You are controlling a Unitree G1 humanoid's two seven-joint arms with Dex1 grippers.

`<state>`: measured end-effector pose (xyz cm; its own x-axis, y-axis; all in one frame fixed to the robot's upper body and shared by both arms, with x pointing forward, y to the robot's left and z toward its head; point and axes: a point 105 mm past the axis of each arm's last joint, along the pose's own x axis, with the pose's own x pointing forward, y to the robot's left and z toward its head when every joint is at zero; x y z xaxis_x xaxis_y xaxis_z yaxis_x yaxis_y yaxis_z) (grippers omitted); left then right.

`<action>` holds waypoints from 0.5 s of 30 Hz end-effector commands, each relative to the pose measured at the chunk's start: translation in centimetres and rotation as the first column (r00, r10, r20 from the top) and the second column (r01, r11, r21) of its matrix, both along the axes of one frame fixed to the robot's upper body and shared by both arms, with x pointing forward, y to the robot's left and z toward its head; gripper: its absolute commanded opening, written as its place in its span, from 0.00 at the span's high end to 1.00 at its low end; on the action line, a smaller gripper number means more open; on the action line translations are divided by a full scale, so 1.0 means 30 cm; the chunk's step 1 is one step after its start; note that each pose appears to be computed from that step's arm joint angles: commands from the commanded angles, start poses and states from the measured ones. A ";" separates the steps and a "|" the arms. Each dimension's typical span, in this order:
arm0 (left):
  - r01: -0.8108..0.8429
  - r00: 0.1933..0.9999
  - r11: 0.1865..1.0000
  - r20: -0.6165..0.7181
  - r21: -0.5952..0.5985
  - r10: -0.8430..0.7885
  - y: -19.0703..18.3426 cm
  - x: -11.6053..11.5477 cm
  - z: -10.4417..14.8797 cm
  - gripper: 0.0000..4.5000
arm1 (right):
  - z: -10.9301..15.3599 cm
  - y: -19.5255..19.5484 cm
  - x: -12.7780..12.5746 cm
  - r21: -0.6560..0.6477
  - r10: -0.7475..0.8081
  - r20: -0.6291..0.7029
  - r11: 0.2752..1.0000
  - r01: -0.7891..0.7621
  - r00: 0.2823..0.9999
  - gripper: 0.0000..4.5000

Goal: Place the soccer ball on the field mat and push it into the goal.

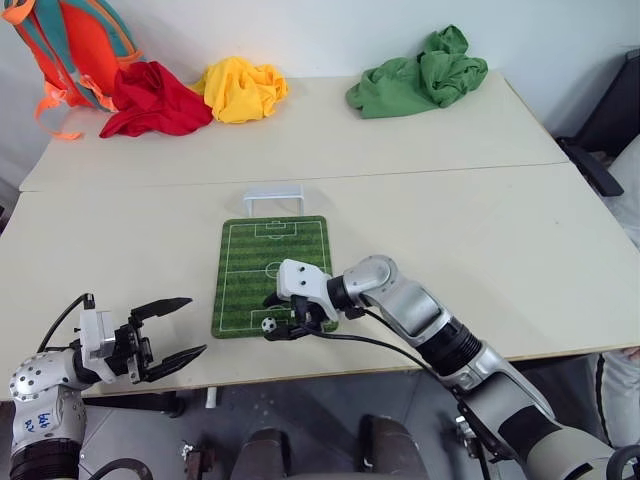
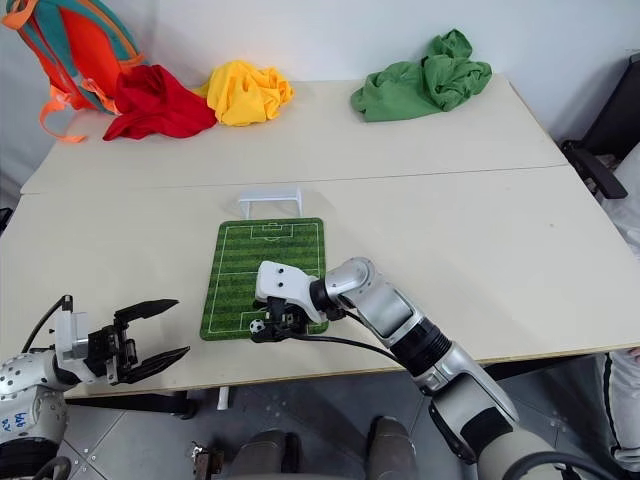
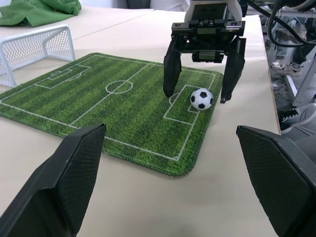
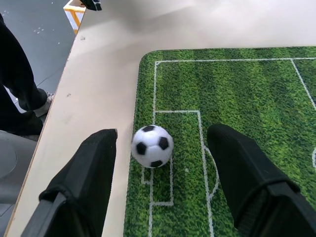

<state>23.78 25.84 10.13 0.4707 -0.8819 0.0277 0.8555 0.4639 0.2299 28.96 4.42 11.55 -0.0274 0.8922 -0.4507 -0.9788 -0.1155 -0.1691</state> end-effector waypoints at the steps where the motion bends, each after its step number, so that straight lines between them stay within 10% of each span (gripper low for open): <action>1: -0.003 1.000 1.000 0.018 -0.007 0.003 -0.001 0.004 0.008 0.00 | 0.081 0.014 -0.014 0.062 0.032 0.040 0.997 -0.035 0.999 0.31; 10: 0.007 1.000 1.000 0.023 -0.006 -0.007 -0.002 -0.002 0.011 0.00 | 0.201 0.009 -0.091 0.131 0.081 0.079 0.987 -0.090 0.994 0.31; 15: 0.053 0.999 0.999 0.014 -0.002 -0.053 0.003 -0.023 0.015 0.00 | 0.147 0.004 -0.150 0.104 0.077 0.061 0.991 -0.083 0.995 0.60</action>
